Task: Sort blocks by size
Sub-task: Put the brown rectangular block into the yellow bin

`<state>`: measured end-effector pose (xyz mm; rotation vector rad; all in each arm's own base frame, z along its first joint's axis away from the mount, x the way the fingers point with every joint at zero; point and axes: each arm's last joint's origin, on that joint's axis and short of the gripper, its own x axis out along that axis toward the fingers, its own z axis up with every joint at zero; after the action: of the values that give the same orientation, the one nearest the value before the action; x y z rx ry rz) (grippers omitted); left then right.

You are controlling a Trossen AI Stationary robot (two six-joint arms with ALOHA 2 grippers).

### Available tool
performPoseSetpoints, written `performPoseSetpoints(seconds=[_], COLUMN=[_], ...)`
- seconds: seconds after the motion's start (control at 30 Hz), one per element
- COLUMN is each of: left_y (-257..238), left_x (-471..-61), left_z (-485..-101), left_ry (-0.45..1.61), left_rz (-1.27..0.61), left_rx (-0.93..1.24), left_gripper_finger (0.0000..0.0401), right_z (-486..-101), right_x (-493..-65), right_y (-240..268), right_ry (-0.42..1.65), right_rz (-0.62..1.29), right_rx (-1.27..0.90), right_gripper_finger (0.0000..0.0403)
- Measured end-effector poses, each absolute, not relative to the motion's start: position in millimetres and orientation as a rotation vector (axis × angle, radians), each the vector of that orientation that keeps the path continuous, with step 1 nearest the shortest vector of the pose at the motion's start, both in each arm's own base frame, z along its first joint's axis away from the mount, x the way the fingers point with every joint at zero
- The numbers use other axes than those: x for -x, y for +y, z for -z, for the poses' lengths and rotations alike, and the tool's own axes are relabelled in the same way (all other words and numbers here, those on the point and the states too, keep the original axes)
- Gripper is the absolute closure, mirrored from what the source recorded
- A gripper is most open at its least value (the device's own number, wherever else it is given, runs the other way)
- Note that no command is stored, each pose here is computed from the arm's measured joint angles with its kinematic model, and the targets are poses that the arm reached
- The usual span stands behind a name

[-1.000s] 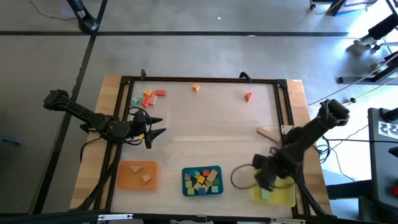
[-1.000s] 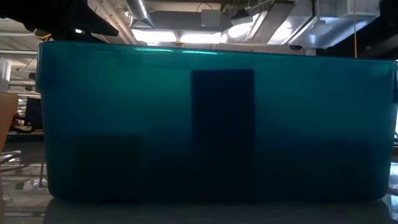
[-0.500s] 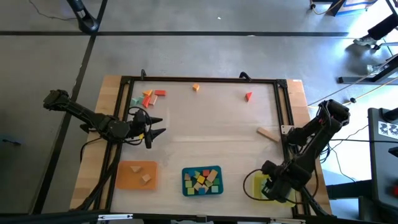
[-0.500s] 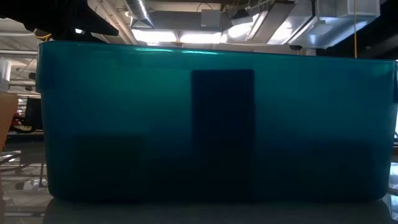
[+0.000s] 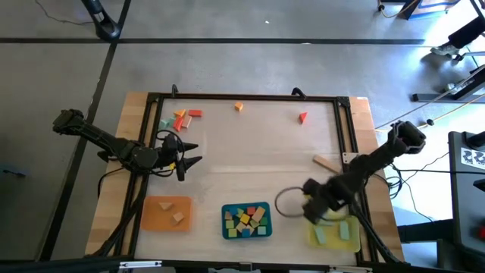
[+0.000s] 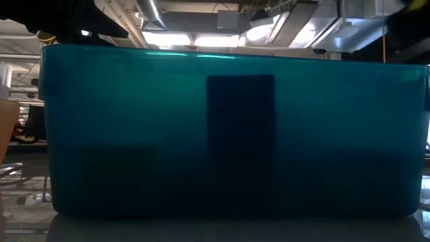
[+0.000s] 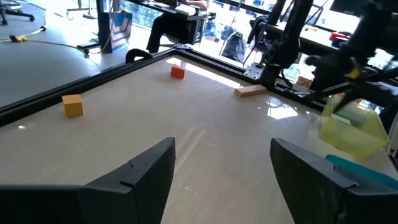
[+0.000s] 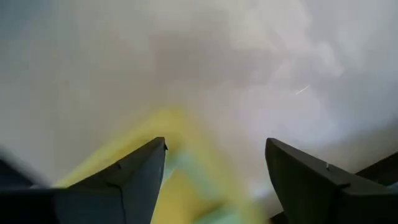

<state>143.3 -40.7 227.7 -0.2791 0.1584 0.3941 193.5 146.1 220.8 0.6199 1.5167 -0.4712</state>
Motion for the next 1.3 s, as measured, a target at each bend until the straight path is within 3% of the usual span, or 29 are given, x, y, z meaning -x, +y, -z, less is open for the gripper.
performPoseSetpoints(seconds=[0.17,0.5,0.83,1.3], left_y=[-41,-41,-41,-41], left_x=[-143,-143,-143,-143], left_z=[-228,-228,-227,-227], left_ry=[0.158,0.158,0.165,0.167], left_rz=[-0.394,-0.394,-0.395,-0.395], left_rx=[0.279,0.279,0.274,0.267], left_gripper_finger=[0.0151,0.0151,0.0151,0.0151], right_z=[-221,-222,-203,-158], right_x=[-203,-217,-210,-182], right_y=[106,43,-3,-51], right_ry=[1.534,1.591,1.69,1.752], right_rz=[0.573,0.616,0.622,0.586], right_rx=[-0.455,-0.35,-0.344,-0.501], right_gripper_finger=[0.014,0.0165,0.0166,0.0166])
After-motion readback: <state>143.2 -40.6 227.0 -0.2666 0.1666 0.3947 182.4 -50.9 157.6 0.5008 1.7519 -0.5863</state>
